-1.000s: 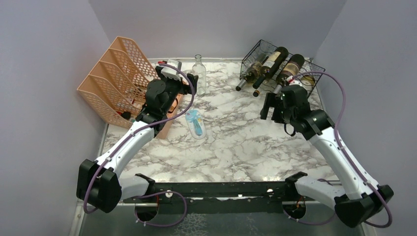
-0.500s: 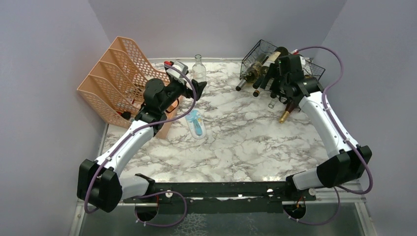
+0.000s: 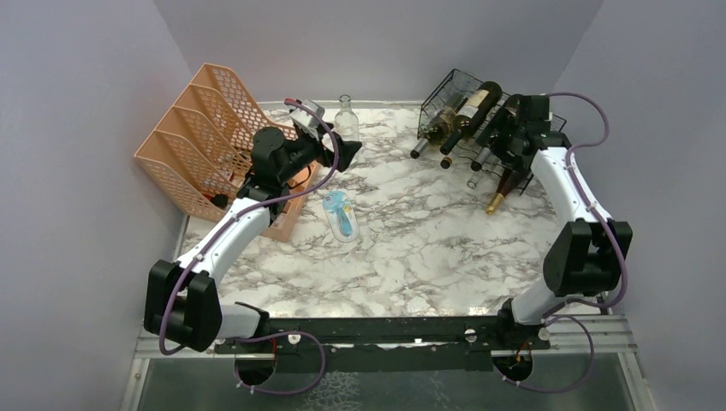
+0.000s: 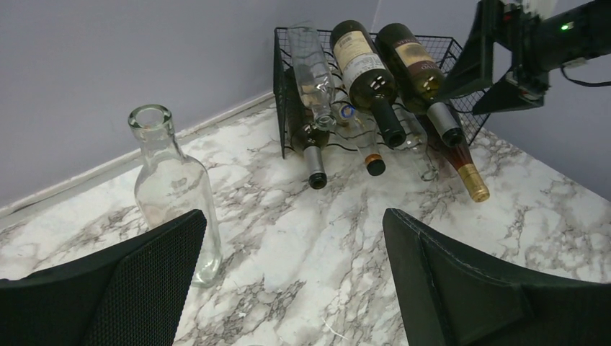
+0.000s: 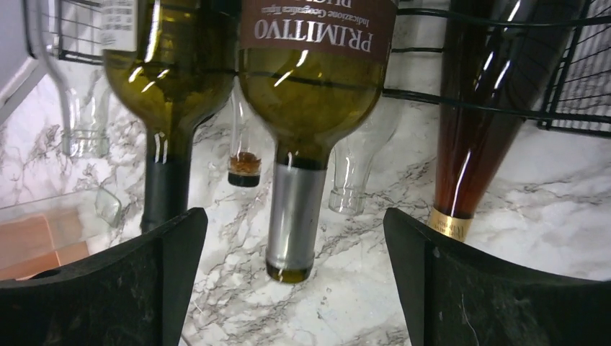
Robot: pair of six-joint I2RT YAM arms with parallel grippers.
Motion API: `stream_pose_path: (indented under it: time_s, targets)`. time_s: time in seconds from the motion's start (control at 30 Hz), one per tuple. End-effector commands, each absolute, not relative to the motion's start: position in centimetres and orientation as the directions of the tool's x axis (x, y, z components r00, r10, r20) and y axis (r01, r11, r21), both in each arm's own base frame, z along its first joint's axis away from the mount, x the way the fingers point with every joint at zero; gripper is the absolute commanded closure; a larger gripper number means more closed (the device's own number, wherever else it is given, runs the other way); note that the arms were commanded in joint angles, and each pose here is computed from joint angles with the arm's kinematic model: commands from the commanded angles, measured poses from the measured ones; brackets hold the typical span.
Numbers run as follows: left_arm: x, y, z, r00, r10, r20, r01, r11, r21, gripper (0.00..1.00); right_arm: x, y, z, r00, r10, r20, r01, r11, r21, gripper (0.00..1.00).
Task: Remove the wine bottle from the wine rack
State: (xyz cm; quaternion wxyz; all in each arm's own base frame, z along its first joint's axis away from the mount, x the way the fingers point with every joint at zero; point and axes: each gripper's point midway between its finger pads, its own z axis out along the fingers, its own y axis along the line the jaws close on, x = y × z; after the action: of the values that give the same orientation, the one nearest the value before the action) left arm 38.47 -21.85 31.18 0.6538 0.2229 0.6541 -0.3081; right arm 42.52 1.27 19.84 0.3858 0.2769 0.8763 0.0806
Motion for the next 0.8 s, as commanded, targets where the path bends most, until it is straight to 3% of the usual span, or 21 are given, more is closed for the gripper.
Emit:
stream_pose_path:
  time_s: [0.0, 0.17, 0.27, 0.77]
  targets:
    - [38.2, -22.7, 33.1, -0.019, -0.146, -0.989, 0.744, 0.659, -0.112, 0.0, 44.7, 2.6, 17.7, -0.585, 0.571, -0.576, 0.354, 0.819, 0.452, 0.08]
    - [38.3, -23.1, 32.6, -0.038, -0.144, -0.989, 0.754, 0.646, -0.123, 0.0, 45.9, 3.6, 15.7, -0.595, 0.611, -0.522, 0.365, 0.785, 0.501, 0.1]
    - [38.4, -23.3, 32.3, -0.048, -0.141, -0.989, 0.758, 0.639, -0.128, 0.0, 46.5, 4.2, 14.6, -0.594, 0.644, -0.483, 0.379, 0.753, 0.539, 0.18]
    - [38.6, -23.2, 32.0, -0.061, -0.145, -0.988, 0.756, 0.64, -0.14, 0.0, 46.5, 3.9, 13.2, -0.517, 0.732, -0.443, 0.393, 0.663, 0.637, 0.29]
